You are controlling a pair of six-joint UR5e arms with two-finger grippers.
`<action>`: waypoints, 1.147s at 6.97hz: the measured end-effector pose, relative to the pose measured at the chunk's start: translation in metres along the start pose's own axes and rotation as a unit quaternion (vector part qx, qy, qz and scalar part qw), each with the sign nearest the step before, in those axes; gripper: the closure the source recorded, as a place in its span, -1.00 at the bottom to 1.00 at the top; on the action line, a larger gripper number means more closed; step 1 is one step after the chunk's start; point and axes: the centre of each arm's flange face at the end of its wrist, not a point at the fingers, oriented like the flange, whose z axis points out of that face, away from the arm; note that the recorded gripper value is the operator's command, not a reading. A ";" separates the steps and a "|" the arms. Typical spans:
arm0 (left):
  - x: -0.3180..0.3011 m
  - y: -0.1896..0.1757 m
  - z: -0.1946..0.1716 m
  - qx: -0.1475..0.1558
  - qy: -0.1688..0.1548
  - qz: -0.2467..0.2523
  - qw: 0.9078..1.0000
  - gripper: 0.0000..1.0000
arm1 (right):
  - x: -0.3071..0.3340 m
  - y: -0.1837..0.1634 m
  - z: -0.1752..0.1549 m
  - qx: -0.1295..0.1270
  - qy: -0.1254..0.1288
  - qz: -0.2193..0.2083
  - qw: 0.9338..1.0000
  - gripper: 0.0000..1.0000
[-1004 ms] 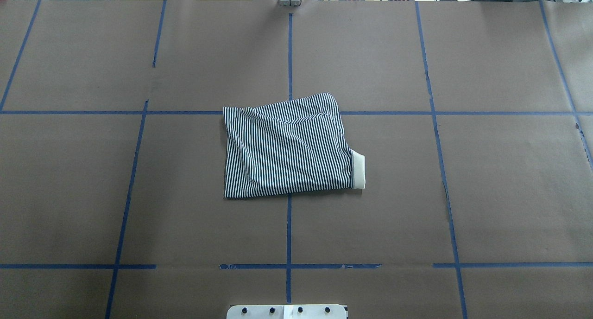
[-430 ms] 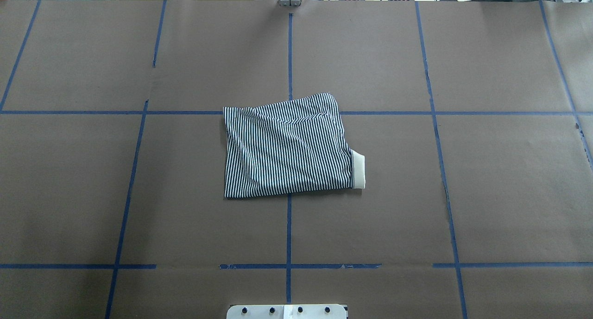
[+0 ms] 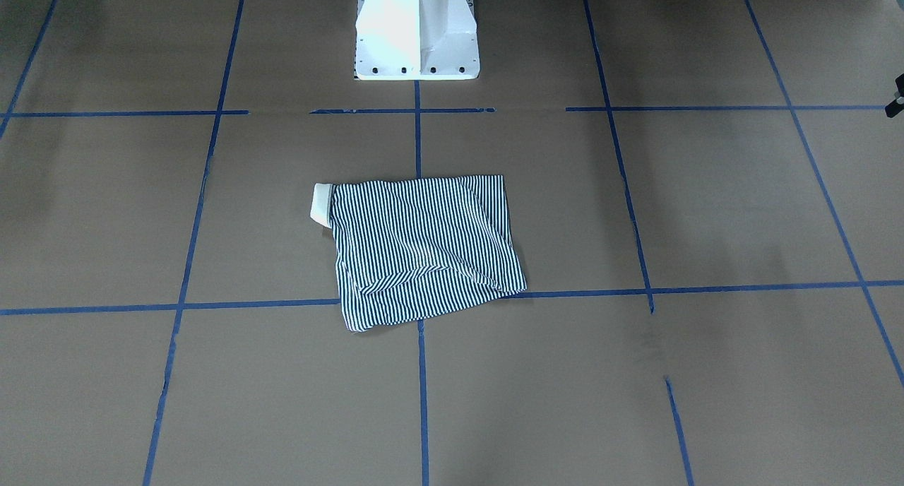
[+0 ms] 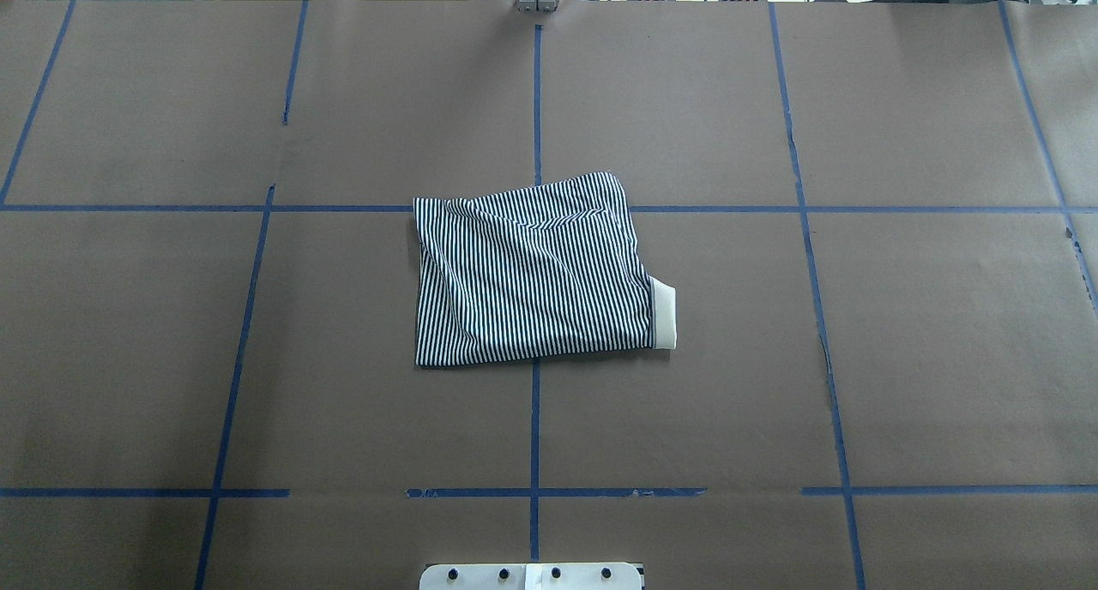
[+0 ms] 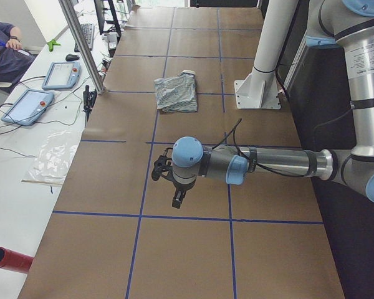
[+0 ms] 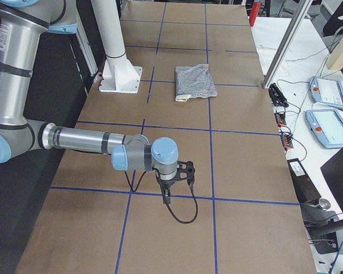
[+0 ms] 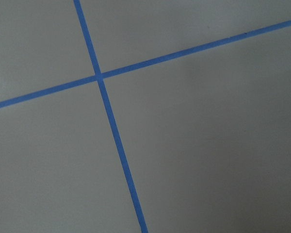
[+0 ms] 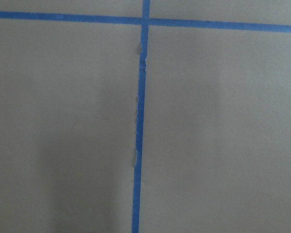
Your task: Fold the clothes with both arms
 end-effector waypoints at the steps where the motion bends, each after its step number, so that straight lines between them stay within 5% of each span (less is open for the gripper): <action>1: -0.002 0.005 0.002 -0.003 -0.001 -0.003 1.000 -1.00 | -0.006 -0.003 -0.005 0.003 0.000 0.008 1.000 -1.00; 8: -0.008 0.014 -0.002 -0.003 -0.030 -0.006 1.000 -1.00 | -0.011 -0.003 -0.008 0.006 -0.001 -0.001 1.000 -1.00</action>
